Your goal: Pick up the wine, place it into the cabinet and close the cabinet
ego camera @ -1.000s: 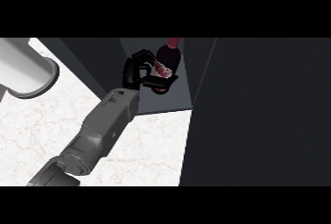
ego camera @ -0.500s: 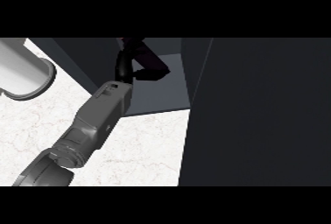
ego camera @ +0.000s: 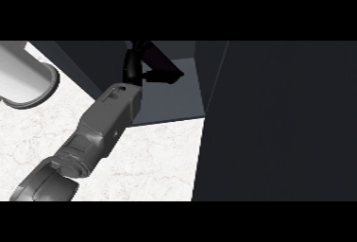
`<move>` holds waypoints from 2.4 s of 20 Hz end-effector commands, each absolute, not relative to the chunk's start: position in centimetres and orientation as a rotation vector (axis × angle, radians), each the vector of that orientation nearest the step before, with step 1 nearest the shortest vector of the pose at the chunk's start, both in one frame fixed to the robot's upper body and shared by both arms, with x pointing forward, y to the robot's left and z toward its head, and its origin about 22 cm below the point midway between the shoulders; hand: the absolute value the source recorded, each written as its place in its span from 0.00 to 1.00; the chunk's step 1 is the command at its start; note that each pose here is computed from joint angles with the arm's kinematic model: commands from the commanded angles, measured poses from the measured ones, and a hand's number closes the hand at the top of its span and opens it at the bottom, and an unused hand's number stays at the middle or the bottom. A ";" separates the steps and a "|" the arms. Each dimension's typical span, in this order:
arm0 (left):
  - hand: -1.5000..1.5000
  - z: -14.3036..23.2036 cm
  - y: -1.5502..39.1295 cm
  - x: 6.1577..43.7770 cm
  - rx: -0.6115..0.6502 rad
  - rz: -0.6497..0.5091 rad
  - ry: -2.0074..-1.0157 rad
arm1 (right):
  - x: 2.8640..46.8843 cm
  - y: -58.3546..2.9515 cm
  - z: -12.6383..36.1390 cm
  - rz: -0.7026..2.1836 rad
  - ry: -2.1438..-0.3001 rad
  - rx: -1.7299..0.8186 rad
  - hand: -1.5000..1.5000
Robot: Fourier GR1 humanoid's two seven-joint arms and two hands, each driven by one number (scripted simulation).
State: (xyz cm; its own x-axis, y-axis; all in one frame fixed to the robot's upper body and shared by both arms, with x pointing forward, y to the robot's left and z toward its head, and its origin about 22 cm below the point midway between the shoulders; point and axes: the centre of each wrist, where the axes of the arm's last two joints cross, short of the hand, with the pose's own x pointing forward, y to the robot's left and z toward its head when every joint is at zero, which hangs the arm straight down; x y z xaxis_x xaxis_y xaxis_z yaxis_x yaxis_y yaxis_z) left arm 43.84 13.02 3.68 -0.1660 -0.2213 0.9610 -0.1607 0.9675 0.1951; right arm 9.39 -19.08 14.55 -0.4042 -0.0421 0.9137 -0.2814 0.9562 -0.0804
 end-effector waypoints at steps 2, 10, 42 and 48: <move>0.00 6.5 13.1 45.1 0.142 -0.003 -1.803 | 7.9 -19.4 17.0 0.218 -1.982 0.322 0.00; 1.00 6.3 10.3 44.4 -0.142 0.052 -1.867 | 7.2 -19.8 17.6 0.221 -1.966 0.307 0.00; 0.00 1.4 8.8 38.0 -0.515 0.036 -1.744 | 5.9 -20.8 19.1 0.156 -1.950 0.206 0.00; 0.00 0.5 8.8 34.1 -0.538 0.046 -1.743 | 6.5 -20.7 18.2 0.138 -1.943 0.173 0.00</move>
